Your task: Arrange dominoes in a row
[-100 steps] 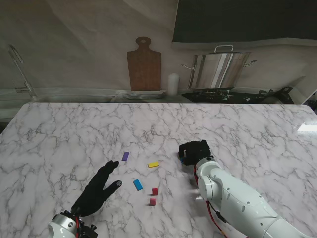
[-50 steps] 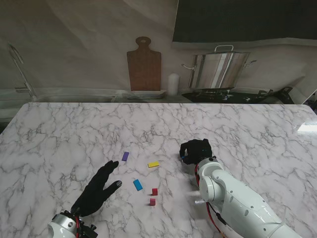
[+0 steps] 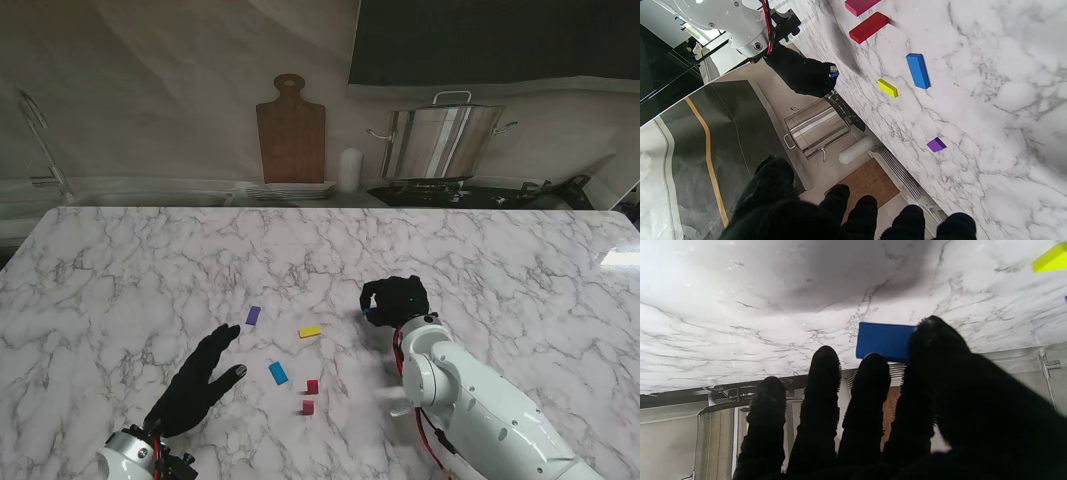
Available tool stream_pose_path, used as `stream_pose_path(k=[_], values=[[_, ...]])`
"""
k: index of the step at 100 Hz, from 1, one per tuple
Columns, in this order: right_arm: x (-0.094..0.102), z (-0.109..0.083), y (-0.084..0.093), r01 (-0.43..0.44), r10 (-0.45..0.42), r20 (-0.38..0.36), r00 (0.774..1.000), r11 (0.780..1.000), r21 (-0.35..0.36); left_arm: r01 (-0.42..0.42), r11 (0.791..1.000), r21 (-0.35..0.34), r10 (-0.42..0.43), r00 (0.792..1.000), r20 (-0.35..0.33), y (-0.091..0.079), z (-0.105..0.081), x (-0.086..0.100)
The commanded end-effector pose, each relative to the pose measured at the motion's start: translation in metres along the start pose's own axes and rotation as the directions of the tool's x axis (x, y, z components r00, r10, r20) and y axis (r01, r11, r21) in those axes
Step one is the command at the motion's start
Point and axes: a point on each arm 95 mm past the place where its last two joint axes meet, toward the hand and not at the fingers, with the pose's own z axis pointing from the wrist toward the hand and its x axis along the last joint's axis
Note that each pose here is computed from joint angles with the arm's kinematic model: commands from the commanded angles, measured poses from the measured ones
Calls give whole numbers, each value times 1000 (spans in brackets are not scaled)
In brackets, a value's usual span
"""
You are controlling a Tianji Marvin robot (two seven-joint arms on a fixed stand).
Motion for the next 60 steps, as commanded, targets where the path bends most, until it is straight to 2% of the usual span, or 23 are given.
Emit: stream_pose_path(k=[1,32,60], values=[[3,-3,1,-18,18,-5,1000,1000,-3,2,1000,-18,-2,1000,-1,4,-1,0],[11,-12,6,-126,126,-3,992,992,14,3,1000,-21,-3,1000,-1,5,-1,0],[21,-23,5,-268,267,22,963,962,60,3,1000,-20,-3,1000,-3,5,-2,0]])
